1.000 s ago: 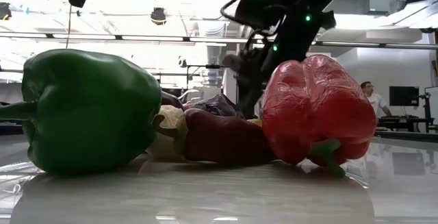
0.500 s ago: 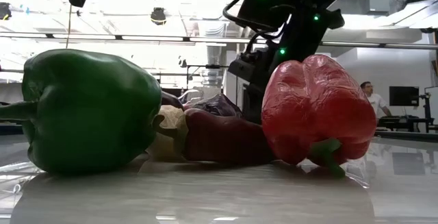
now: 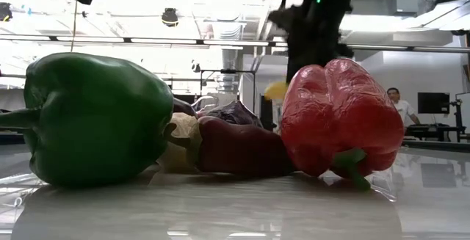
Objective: Sort produce into baskets
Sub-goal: Put the yellow corn into the right transparent bin
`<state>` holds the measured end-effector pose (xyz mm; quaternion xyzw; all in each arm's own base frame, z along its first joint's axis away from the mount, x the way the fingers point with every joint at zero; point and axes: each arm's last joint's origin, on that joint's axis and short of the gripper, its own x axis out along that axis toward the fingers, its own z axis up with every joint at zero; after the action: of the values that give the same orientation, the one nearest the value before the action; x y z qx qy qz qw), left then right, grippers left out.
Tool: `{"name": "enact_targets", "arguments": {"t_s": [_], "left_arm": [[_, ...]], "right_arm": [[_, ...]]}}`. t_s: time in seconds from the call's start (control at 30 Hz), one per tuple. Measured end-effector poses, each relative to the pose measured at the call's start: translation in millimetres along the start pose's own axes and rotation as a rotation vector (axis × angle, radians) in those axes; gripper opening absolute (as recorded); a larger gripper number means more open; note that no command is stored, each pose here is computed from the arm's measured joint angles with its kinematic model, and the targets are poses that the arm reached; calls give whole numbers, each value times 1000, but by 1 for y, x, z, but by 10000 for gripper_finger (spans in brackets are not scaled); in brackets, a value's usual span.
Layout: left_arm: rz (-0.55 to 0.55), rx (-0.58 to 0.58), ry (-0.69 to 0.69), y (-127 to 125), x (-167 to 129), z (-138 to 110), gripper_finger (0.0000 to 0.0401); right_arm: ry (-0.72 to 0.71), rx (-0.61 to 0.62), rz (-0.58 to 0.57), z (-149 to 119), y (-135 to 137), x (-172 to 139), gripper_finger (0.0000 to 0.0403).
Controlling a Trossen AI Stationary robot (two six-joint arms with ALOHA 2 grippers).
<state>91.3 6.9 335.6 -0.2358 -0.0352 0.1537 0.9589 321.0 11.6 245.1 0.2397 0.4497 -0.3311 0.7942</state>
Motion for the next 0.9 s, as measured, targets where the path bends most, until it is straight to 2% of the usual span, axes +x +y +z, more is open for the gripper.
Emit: {"name": "enact_targets", "arguments": {"t_s": [0.17,0.37,0.67,0.9], "left_arm": [[13,-8,-43,-1,0,3,154],[-14,3,-74,-3,1,7,154],[16,-14,-59,-4,9,4,154],[35,-26,-102,-10,24,5,154]], "right_arm": [[-86,96,-21,24,-38,-44,170],[-109,195,-80,37,-83,-70,171],[-113,194,-158,48,-123,-81,172],[-73,94,-159,54,-138,-79,173]]}}
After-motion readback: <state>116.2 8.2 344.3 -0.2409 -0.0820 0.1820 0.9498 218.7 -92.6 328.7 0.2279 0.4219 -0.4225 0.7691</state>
